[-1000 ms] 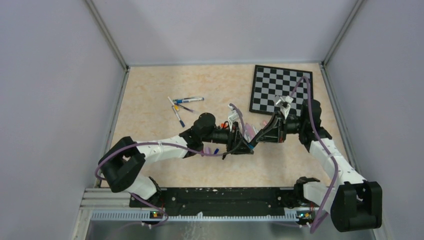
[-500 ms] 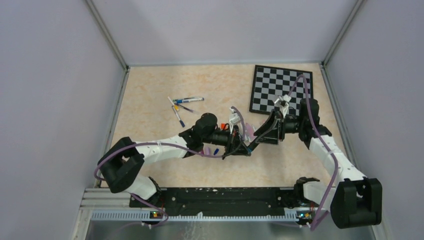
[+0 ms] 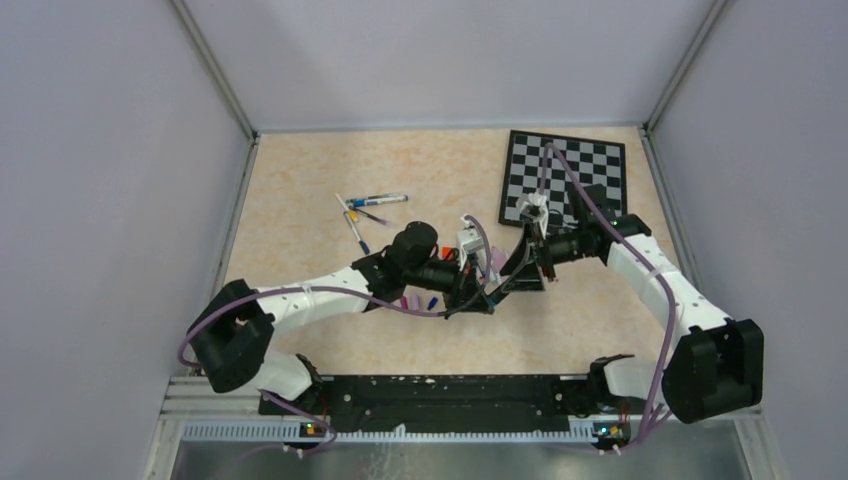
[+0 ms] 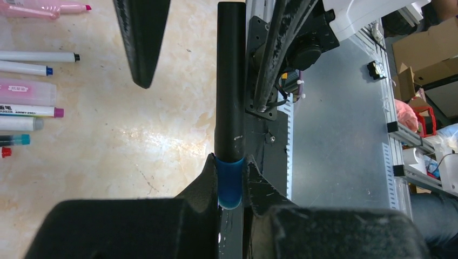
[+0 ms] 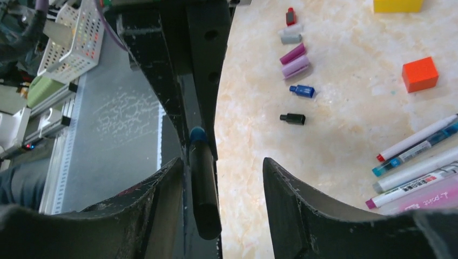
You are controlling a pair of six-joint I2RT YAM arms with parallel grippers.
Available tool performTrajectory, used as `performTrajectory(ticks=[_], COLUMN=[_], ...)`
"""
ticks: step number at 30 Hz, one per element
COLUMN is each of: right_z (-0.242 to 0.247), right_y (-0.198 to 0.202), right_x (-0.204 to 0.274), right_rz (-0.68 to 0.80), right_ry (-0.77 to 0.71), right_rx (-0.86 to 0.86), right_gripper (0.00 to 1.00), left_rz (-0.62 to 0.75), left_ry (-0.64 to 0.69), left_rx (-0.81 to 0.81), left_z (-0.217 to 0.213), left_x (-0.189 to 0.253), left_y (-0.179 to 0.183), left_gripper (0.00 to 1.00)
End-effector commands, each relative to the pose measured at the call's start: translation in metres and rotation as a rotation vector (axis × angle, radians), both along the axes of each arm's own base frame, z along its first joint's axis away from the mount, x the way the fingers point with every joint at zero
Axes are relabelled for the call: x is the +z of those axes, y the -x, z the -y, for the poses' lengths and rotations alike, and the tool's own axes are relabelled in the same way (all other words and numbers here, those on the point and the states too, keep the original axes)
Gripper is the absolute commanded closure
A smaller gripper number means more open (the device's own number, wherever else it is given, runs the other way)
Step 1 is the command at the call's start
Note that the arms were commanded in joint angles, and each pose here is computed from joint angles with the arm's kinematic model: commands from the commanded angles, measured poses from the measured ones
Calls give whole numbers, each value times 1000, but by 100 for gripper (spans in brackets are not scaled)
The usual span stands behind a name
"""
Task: Open the pen caps
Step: Open the pen cap from the pen.
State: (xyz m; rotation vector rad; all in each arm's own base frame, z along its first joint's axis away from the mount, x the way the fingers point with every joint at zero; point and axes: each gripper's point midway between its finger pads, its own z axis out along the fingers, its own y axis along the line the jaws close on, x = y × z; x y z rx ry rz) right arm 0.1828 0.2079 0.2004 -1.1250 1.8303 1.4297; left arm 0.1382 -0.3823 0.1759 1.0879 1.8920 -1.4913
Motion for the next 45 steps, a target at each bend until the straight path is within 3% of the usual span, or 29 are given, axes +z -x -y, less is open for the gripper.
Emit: performTrajectory(ticks=[1, 8, 10, 13, 19, 24, 34, 39, 45], right_z=[0, -5, -7, -8, -3, 22, 43, 71, 106], right_y=[8, 17, 18, 21, 21, -7, -26, -67, -93], right_x=[-3, -4, -2, 3, 18, 45, 38, -7, -27], right_rz=[64, 49, 44, 67, 147, 185, 177, 82, 92], right_ry=[50, 51, 41, 18, 37, -6, 5, 118, 120], right_rx=[57, 94, 98, 119, 123, -9, -143, -432, -742], right_gripper=[46, 53, 68, 100, 100, 100, 100, 100, 100], left_rz=[80, 91, 90, 85, 71, 1, -75, -5, -14], left_ry=[52, 53, 54, 52, -9, -92, -167, -142, -78], left_rx=[-15, -30, -39, -65, -118, -117, -101, 80, 263], left_z=[2, 0, 0, -2, -20, -59, -84, -77, -69], left_x=[27, 31, 30, 29, 15, -6, -25, -11, -9], left_y=[-4, -4, -3, 1, 7, 9, 14, -15, -32], left_gripper=[100, 100, 100, 100, 100, 100, 100, 100, 99])
